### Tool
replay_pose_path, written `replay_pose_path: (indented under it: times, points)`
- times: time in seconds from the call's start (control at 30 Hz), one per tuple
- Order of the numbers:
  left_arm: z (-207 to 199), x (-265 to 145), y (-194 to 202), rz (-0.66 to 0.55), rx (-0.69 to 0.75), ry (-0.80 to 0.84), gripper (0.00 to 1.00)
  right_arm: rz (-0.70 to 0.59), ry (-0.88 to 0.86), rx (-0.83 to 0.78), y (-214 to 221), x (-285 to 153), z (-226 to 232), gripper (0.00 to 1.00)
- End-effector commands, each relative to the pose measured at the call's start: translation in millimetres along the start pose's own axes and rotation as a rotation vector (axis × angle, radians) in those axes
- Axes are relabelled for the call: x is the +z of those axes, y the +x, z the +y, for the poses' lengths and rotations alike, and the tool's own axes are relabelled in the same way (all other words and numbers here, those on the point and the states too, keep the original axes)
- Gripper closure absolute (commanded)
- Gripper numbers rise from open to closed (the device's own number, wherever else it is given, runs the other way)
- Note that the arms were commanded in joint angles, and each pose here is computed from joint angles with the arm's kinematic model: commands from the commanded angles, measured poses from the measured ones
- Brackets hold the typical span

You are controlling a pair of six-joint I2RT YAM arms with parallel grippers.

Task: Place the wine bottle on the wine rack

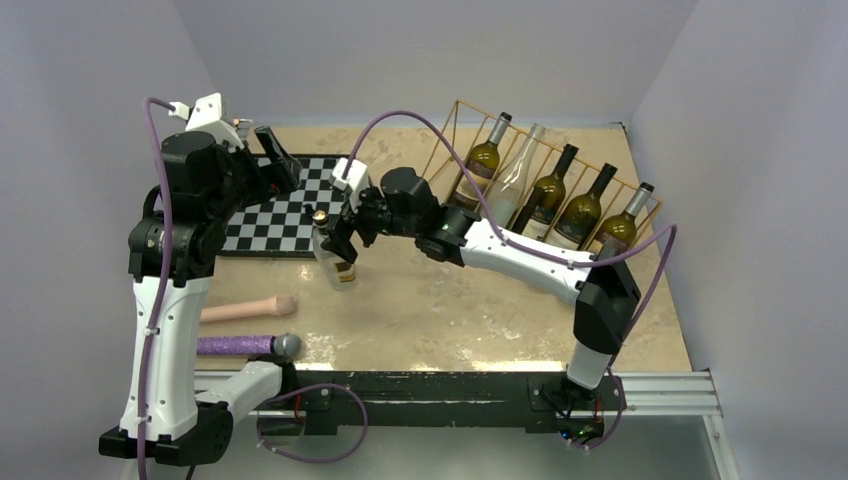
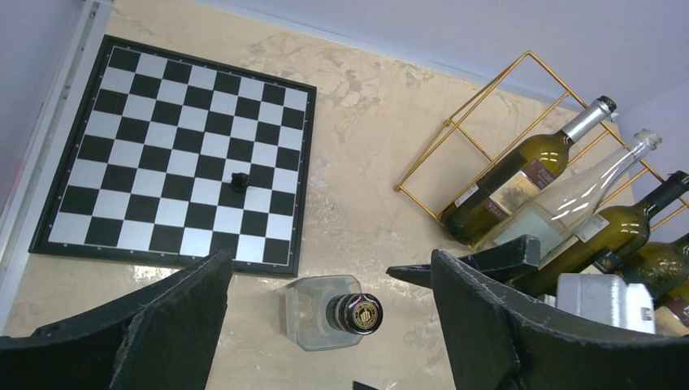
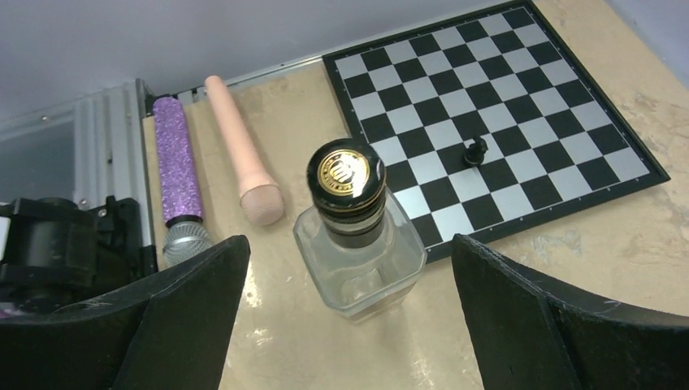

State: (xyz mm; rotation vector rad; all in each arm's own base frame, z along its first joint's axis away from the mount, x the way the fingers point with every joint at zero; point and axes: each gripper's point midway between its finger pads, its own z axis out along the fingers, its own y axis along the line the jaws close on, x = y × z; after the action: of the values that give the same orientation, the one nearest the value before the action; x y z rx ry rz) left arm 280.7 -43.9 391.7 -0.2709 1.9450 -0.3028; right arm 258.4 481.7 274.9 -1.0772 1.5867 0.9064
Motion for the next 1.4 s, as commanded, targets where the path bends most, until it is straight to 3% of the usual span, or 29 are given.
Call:
replay_pose_path:
  times: [0.0, 0.2, 0.33, 0.6, 0.67, 1.1, 1.37]
  points:
    - [3.8, 4.6, -1.1, 0.001, -0.081, -0.049, 0.06, -0.153, 0.037, -0.066, -51.1, 9.3, -7.1, 0.01]
    - [13.9, 12.2, 9.4, 0.041, -0.106, -0.109, 0.07, -0.15, 0.072, -0.05, -43.7, 34.0, -19.0, 0.07]
    - [11.9, 15.6, 17.0, 0.066, -0.119, -0.096, 0.07, -0.132, 0.087, -0.03, -37.5, 41.4, -21.2, 0.18]
    - [10.8, 16.5, 21.7, 0.076, -0.115, -0.082, 0.07, -0.123, 0.15, -0.09, -39.8, 29.1, -16.3, 0.76]
    - [9.7, 14.4, 20.0, 0.07, -0.118, -0.078, 0.07, -0.12, 0.171, -0.097, -43.2, 23.9, -18.8, 1.0]
    - [10.7, 0.1, -0.7, -0.027, -0.091, -0.076, 0.07, -0.203, 0.287, -0.138, -117.4, -34.3, -33.6, 1.0]
    - [7.8, 5.7, 14.5, 0.031, -0.082, -0.048, 0.07, -0.223, 0.437, -0.037, -129.9, -79.4, -94.0, 1.0]
